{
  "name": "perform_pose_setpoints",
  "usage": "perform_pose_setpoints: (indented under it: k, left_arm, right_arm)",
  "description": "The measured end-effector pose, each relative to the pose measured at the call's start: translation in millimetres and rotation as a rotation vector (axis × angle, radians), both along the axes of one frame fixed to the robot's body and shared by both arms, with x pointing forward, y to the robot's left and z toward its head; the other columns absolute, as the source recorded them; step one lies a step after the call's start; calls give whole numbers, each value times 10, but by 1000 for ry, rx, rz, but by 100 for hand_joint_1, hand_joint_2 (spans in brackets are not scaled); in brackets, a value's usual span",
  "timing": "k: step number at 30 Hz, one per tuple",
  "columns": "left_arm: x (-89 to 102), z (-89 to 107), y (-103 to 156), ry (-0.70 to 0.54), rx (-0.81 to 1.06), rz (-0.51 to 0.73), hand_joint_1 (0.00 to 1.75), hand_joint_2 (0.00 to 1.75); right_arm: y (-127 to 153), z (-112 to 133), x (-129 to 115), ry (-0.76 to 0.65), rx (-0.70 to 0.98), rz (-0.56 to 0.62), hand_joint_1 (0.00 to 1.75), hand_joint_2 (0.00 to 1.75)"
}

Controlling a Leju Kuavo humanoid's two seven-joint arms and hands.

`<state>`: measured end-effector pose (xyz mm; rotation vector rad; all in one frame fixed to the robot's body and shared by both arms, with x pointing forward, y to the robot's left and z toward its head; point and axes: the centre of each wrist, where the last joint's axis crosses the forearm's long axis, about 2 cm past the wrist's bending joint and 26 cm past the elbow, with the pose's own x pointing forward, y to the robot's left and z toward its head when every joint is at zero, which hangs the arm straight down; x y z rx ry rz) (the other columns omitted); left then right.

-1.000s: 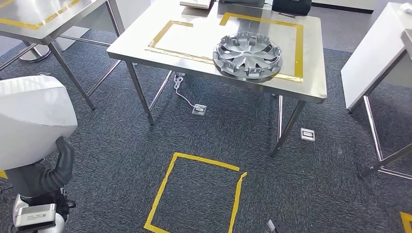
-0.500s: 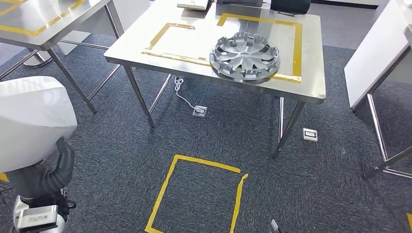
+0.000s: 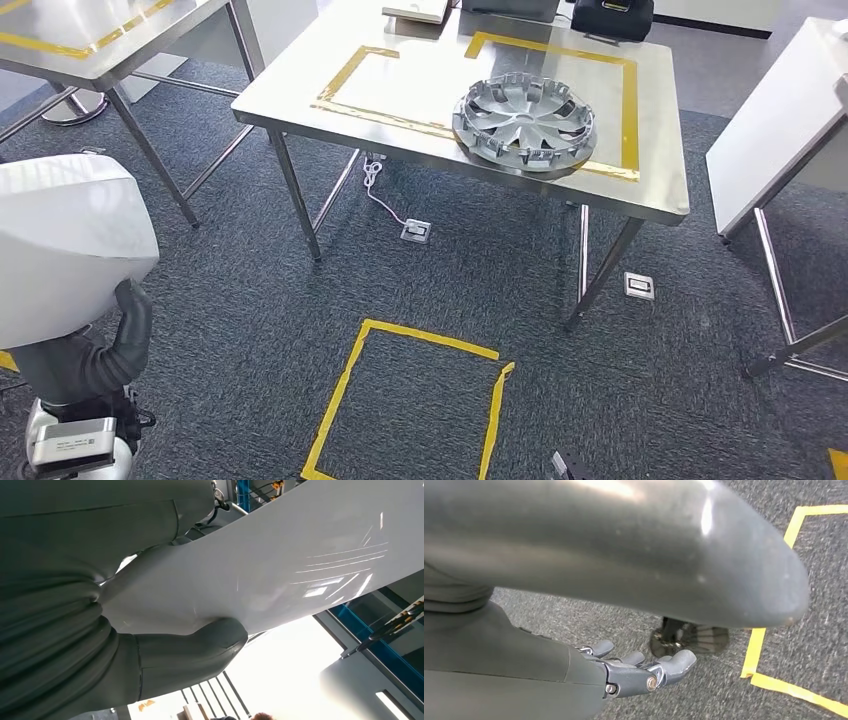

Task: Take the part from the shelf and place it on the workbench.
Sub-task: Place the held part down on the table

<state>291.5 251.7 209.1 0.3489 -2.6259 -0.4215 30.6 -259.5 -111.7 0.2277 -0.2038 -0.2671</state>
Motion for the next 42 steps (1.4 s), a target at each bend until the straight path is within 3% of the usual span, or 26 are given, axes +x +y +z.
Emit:
perform_pose_setpoints:
  k: [42]
  left_arm:
    - [18,20,-47,-1,-10,-6,175,175]
  right_arm:
    - [-1,-1,-15,7,2,-7,0,0]
